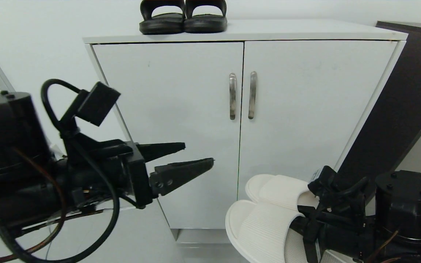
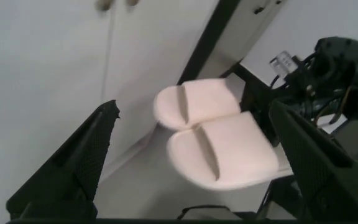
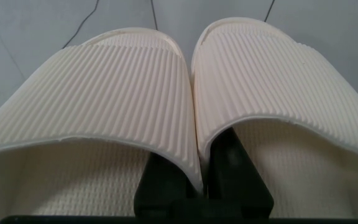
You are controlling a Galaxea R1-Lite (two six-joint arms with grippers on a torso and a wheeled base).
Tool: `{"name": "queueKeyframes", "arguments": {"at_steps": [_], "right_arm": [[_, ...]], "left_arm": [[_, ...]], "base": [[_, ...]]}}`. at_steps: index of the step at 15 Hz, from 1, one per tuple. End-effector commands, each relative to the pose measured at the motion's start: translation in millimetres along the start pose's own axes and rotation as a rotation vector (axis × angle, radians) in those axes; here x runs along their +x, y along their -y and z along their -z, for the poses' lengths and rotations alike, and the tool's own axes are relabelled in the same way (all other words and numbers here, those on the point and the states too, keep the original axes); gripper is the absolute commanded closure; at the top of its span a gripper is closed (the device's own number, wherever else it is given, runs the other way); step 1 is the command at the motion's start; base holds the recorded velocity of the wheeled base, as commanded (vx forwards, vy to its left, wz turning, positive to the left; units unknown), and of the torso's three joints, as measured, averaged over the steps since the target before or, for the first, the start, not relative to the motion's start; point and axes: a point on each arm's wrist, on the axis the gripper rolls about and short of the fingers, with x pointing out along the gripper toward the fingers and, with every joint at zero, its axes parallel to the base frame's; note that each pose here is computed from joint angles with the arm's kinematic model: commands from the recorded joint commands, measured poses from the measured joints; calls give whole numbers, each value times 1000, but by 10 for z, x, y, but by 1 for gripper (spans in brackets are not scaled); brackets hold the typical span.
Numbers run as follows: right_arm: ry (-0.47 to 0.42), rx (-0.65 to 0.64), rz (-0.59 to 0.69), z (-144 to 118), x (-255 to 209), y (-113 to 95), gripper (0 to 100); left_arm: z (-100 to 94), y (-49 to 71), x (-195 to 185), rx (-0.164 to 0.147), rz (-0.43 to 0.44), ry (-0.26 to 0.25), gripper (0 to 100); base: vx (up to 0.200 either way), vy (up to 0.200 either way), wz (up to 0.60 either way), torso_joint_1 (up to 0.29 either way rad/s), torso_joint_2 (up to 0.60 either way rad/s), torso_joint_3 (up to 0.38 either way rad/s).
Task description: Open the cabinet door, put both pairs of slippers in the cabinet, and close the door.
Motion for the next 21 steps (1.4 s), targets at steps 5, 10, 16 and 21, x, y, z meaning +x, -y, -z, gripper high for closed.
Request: {"name": "queueKeyframes", "arguments": {"at_steps": [5, 10, 16, 21], "right_arm": [[-2, 0, -3, 3, 3, -7, 100], [3, 0, -4, -3, -15, -11, 100], [-15, 22, -4, 31, 26, -7, 100], [-17, 23, -3, 33, 34, -3, 100]], "left_arm": [[-200, 8, 696, 4, 139, 3, 0], [-508, -63, 1148, -32, 246, 60, 0], [-703, -86, 1280, -79, 185, 75, 0], [-717, -147, 1315, -84, 101, 96, 0]], "base": [[0, 0, 0, 0, 0, 0], [0, 0, 0, 0, 0, 0], [0, 0, 0, 0, 0, 0], [0, 0, 0, 0, 0, 0]]}}
